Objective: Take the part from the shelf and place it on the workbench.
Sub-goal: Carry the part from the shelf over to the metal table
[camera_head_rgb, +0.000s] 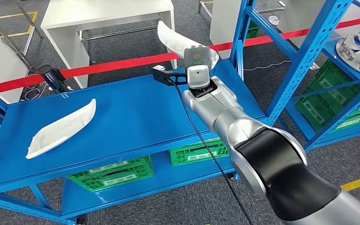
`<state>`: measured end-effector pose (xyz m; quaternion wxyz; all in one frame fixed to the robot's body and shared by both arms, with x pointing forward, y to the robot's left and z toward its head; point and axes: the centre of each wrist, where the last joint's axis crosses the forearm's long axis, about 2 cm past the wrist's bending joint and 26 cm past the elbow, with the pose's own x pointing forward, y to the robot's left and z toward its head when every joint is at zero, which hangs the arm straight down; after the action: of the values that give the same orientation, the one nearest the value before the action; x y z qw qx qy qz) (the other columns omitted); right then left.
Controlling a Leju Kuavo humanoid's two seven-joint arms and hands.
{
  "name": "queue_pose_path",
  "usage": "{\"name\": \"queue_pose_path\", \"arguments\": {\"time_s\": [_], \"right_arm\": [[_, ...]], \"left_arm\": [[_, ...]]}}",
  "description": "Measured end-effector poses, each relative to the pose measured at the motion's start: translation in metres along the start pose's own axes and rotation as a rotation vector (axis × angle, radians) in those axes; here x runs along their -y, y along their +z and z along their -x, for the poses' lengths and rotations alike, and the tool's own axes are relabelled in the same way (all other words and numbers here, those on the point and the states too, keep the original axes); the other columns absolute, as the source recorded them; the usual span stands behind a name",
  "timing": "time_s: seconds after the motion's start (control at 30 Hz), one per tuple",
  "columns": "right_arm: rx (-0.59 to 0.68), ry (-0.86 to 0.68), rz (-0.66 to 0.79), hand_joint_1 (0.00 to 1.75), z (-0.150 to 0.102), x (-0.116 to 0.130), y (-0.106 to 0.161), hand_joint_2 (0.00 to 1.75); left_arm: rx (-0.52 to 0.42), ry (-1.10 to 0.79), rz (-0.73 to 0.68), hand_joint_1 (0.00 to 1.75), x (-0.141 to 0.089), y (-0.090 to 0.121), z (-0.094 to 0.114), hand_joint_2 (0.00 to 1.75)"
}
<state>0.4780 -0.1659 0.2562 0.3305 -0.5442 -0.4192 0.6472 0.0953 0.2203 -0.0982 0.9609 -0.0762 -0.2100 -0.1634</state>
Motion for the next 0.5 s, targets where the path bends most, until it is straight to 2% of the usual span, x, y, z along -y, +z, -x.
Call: {"name": "queue_pose_path", "arguments": {"time_s": [0.5], "right_arm": [[-0.03,0.004,-0.013,1.75,0.012,-0.009,0.0,1.75]], "left_arm": [[0.003,-0.028,0.002,0.0,-0.001,-0.001,-0.005,1.75]]}}
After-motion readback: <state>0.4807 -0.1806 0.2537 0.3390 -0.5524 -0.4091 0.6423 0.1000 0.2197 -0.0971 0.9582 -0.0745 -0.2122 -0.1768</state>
